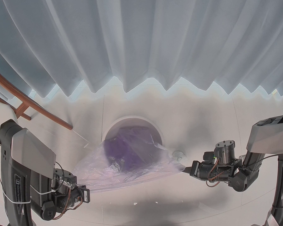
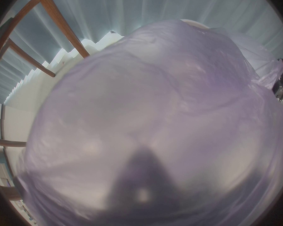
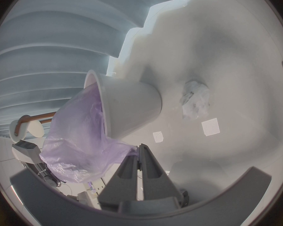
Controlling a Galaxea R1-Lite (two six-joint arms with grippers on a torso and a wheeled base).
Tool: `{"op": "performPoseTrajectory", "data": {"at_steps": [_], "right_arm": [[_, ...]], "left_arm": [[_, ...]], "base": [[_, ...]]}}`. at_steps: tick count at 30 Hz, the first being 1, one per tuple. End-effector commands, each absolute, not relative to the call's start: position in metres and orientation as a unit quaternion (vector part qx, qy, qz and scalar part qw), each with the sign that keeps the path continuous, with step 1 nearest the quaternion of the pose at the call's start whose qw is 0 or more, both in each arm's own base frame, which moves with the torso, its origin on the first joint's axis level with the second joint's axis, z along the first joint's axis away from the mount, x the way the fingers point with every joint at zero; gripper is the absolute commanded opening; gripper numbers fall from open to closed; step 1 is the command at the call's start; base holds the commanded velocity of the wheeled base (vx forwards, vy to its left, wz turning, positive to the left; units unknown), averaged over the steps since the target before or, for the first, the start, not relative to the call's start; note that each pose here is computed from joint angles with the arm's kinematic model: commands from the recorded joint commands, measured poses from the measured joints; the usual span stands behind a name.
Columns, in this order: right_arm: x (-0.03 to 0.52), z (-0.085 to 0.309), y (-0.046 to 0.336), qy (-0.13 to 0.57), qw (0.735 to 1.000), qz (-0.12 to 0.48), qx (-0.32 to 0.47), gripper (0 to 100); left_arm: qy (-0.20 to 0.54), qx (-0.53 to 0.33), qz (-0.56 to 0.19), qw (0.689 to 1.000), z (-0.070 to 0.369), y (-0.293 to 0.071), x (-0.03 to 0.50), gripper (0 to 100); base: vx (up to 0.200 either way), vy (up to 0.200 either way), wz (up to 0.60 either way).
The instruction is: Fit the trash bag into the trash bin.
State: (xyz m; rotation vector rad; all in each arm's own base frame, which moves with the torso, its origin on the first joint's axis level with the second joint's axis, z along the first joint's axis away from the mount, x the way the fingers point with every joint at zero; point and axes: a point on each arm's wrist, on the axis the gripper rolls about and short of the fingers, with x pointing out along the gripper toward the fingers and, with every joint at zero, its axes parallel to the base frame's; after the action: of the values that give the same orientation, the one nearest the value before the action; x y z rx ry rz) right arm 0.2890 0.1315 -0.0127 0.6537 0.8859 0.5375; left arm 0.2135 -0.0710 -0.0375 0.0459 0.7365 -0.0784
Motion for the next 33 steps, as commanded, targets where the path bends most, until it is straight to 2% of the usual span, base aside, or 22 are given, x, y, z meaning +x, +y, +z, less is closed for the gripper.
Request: {"op": "performPoseTrajectory", "data": {"at_steps": [1, 5, 15, 27, 33], "right_arm": [[0.295, -0.018, 0.131, 0.408, 0.829, 0.235, 0.302, 0], [0.304, -0.022, 0.133, 0.390, 0.847, 0.213, 0.292, 0], [0.315, -0.016, 0.127, 0.359, 0.858, 0.213, 0.301, 0], [0.323, -0.014, 0.115, 0.344, 0.864, 0.200, 0.308, 0], [0.305, 0.003, 0.118, 0.348, 0.855, 0.230, 0.307, 0]], "left_arm": [[0.358, 0.023, -0.026, 0.933, -0.044, -0.071, 0.220, 0], [0.348, 0.021, -0.021, 0.937, -0.046, -0.073, 0.228, 0], [0.353, 0.017, -0.005, 0.936, -0.052, -0.067, 0.233, 0], [0.341, 0.011, 0.022, 0.940, -0.054, -0.059, 0.243, 0], [0.343, 0.013, 0.013, 0.939, -0.042, -0.059, 0.230, 0]], "base": [[0.000, 0.000, 0.00], [0.000, 0.000, 0.00], [0.000, 0.000, 0.00], [0.000, 0.000, 0.00], [0.000, 0.000, 0.00]]}}
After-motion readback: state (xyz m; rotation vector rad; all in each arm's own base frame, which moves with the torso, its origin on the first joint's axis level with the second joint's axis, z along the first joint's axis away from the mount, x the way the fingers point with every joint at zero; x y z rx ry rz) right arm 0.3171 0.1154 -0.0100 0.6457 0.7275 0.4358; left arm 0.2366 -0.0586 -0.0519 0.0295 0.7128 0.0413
